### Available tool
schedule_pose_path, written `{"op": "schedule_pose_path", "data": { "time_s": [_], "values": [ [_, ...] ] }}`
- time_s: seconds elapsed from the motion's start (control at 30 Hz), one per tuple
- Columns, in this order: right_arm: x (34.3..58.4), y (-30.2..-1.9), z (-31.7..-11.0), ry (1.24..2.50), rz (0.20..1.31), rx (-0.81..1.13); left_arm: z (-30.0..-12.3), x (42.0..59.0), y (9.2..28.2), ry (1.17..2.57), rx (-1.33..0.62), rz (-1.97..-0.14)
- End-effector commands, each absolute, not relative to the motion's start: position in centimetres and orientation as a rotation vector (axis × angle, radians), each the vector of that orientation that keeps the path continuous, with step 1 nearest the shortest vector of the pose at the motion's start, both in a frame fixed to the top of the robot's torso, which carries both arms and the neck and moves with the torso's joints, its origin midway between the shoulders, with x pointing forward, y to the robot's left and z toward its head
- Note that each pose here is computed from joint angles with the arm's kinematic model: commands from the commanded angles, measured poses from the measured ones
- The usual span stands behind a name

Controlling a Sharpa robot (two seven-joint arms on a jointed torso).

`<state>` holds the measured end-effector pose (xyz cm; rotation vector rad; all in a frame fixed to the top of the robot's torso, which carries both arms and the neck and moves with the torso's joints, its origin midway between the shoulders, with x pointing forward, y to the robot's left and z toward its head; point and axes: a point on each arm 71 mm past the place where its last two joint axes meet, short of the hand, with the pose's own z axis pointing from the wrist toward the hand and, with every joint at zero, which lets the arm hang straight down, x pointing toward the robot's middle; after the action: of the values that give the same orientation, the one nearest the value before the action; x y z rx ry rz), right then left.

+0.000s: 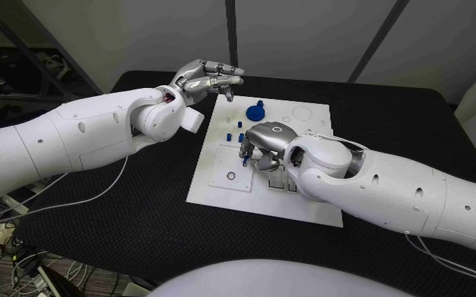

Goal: Assemble the parts on the task board

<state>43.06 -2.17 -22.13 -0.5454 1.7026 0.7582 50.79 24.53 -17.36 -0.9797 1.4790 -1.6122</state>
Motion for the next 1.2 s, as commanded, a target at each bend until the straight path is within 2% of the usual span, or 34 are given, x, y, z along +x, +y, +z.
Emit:
{"op": "schedule_pose_path", "data": {
  "time_s": [0.03,0.43,1.2],
  "values": [
    [42.93,-2.04,-22.11,1.702,0.762,-0.566,-17.24,50.82,24.38,1.479,-0.978,-1.629],
    [43.15,-2.44,-22.38,1.722,0.739,-0.564,-17.29,50.88,24.41,1.482,-0.98,-1.627],
    [42.78,-2.14,-22.31,1.713,0.76,-0.571,-17.39,51.01,24.53,1.487,-0.985,-1.619]
  ]
}}
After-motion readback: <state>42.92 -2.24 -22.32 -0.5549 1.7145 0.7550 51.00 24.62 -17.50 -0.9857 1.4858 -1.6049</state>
